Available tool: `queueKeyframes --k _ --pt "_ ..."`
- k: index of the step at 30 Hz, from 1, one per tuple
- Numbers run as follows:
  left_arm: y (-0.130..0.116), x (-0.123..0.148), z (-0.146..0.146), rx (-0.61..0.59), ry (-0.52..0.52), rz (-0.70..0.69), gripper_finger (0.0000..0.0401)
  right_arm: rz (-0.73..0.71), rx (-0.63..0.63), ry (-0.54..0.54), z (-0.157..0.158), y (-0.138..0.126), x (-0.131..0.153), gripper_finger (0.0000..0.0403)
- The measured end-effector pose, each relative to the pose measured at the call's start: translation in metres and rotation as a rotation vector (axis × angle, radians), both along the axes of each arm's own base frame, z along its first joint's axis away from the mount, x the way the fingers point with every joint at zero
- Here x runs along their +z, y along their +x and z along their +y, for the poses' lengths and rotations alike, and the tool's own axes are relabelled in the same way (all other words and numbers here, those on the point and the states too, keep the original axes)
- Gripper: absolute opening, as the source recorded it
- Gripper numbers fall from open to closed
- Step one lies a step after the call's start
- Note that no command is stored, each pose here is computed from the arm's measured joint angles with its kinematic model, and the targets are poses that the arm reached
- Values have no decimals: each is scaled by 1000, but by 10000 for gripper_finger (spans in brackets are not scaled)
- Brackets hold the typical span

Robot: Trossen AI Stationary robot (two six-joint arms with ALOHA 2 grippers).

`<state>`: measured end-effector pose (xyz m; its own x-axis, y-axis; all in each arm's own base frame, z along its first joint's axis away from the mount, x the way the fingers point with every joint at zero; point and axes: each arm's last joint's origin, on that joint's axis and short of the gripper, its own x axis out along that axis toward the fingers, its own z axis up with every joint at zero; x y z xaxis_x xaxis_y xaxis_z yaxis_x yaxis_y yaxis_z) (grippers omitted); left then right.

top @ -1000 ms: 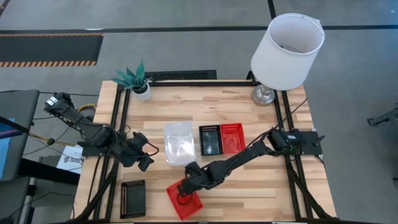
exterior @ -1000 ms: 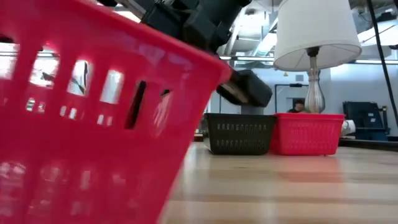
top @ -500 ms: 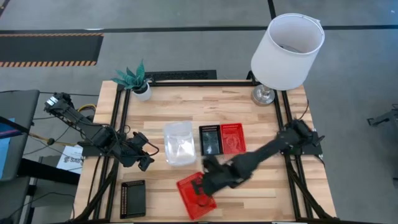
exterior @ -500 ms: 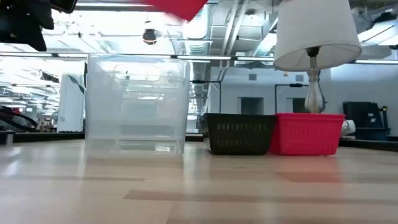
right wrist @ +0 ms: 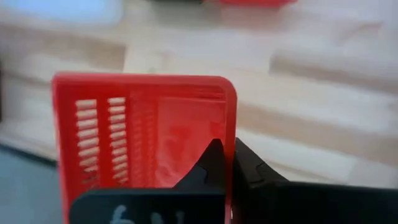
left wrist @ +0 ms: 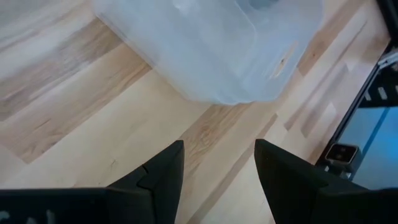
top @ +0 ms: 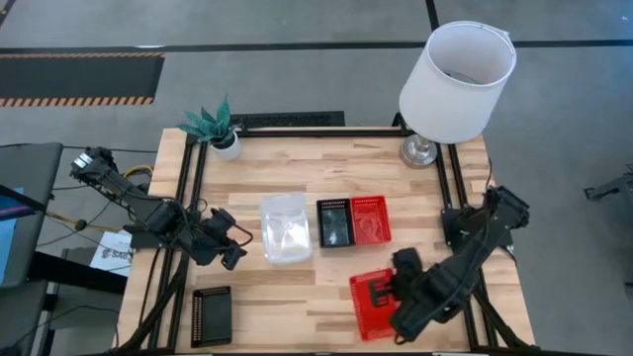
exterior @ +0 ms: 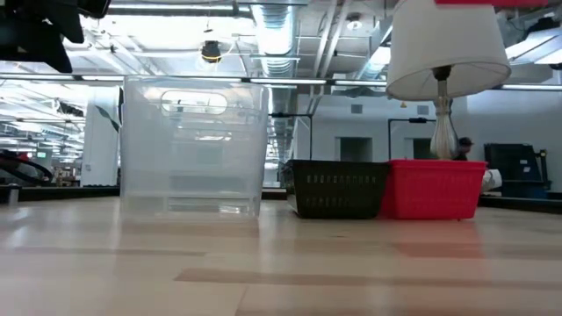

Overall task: Stack baskets by color
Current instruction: Stack the bottom red bin on the top red bin

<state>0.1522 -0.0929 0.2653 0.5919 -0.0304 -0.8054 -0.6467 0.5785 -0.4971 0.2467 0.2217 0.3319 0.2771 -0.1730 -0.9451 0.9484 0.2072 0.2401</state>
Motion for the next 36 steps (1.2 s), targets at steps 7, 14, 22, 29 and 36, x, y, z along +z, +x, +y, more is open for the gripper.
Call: queueKeyframes --k 7,14,22,29,36 --pt "2 2 0 76 -13 -47 183 -16 -19 -41 -26 -36 12 8" --pt "5 5 0 126 -19 -104 183 -30 -32 -41 -67 -77 11 11" --pt "6 5 2 210 -13 -139 183 -13 -46 -66 -102 -106 -7 11" --pt "7 6 2 247 -8 -164 183 -56 -72 -97 -131 -121 -23 11" --pt "8 7 2 238 5 -185 183 -85 -123 -113 -161 -131 -31 14"
